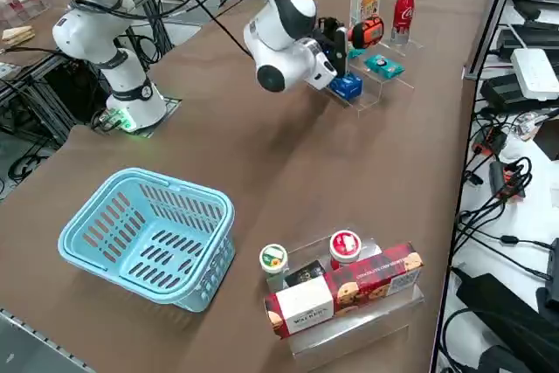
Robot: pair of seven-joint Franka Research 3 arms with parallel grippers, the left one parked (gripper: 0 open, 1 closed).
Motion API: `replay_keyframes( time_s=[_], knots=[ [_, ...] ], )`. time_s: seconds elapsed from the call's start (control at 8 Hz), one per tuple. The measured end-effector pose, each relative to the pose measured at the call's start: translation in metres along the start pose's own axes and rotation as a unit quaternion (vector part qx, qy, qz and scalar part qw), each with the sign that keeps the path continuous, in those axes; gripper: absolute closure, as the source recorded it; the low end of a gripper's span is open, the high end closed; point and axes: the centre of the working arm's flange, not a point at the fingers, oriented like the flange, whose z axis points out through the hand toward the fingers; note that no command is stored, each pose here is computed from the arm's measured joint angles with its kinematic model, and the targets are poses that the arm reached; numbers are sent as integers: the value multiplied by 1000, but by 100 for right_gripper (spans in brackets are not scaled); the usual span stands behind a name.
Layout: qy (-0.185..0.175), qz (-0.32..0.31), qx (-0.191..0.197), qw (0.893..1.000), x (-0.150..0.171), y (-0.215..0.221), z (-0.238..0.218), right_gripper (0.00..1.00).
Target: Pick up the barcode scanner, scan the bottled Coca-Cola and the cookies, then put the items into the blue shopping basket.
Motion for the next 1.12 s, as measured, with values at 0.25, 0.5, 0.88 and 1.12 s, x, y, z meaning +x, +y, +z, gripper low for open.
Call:
replay_keyframes(
  time_s=[0.25,0.5,0.88,1.12],
  knots=[
    [-1,5,2,1000,7,15,7,57],
    [-1,5,4,1000,13,22,12,57],
    [14,12,20,1000,15,19,19,57],
    [30,21,31,999,17,20,21,57]
  ],
)
